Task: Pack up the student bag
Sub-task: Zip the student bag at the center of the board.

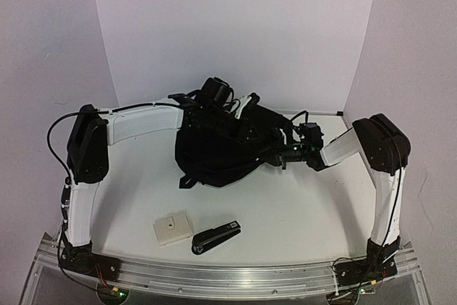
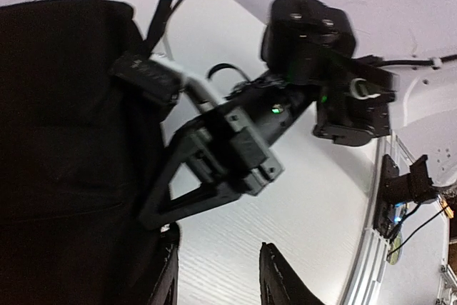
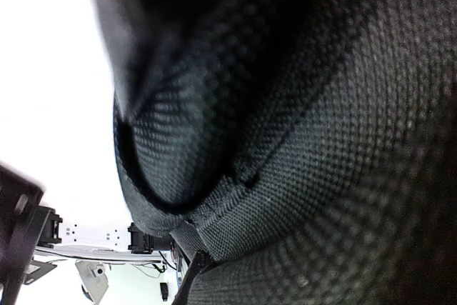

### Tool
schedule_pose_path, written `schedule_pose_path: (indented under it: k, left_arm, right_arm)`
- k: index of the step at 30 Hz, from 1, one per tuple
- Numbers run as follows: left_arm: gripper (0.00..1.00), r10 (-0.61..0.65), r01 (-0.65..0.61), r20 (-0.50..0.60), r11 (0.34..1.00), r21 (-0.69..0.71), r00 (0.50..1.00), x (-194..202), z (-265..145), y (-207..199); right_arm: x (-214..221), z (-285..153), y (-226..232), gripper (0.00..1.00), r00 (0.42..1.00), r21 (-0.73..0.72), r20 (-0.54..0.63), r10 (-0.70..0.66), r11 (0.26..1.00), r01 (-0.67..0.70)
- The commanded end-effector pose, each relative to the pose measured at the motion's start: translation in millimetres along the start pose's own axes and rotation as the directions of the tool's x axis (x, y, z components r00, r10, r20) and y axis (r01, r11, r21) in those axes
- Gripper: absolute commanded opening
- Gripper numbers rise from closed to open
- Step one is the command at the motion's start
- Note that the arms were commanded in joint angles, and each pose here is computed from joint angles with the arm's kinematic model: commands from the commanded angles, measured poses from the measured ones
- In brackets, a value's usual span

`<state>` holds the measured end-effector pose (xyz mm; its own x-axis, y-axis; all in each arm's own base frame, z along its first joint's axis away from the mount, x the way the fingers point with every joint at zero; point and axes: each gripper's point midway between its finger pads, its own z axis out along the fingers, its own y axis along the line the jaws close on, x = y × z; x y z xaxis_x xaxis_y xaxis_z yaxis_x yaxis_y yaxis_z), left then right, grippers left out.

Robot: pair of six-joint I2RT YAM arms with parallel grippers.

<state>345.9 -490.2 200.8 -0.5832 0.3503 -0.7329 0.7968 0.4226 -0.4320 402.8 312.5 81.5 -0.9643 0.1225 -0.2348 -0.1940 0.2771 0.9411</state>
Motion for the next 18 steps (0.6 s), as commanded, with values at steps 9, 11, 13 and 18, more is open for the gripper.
schedule_pose_path:
  k: [9,11,13,18]
  left_arm:
    - [0.33,-0.059,0.055,-0.109,0.998,-0.04,0.992,43,25,24]
    - [0.32,-0.053,0.049,-0.122,0.998,-0.031,0.991,48,30,27]
    - [0.32,-0.05,0.047,-0.124,0.999,-0.028,0.991,50,34,29]
    - [0.32,-0.05,0.045,-0.122,0.998,-0.042,0.991,49,42,35]
  right_arm:
    - [4,5,15,0.0,0.999,-0.058,-0.029,-0.024,0.998,0.022]
    - [4,5,16,0.0,0.999,-0.06,-0.029,-0.021,0.998,0.019]
    - [4,5,17,0.0,0.999,-0.063,-0.029,-0.02,0.998,0.018]
    - [4,5,17,0.0,1.0,-0.064,-0.025,-0.016,0.998,0.014]
